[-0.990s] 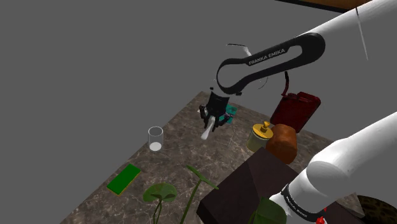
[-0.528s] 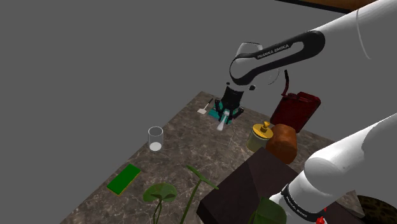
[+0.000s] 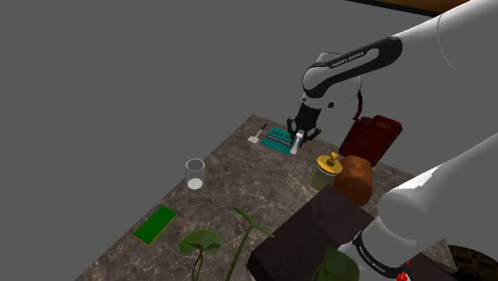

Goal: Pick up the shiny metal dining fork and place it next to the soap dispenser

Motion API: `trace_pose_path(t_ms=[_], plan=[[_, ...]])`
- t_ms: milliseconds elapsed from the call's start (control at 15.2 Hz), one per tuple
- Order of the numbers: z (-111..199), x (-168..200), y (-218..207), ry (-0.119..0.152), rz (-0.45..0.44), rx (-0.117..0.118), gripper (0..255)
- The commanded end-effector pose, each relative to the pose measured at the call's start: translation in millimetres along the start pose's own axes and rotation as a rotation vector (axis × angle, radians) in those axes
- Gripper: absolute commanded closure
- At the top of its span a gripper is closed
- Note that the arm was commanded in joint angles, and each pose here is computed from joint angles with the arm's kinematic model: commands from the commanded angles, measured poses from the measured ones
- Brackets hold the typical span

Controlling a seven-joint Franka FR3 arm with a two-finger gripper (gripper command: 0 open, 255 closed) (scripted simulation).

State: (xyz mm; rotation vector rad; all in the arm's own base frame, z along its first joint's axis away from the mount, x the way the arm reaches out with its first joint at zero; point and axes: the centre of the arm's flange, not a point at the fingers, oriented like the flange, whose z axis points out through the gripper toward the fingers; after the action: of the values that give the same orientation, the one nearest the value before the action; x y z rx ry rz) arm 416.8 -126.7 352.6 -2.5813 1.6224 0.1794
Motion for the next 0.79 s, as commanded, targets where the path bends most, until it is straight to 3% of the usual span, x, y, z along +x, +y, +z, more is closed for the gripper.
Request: trace_pose_path(t_ms=[0,726], plan=[[-4,23,14,0.000,-0.001,0.000,255],[-24,151,80,0.000,-0.001,0.000,255]])
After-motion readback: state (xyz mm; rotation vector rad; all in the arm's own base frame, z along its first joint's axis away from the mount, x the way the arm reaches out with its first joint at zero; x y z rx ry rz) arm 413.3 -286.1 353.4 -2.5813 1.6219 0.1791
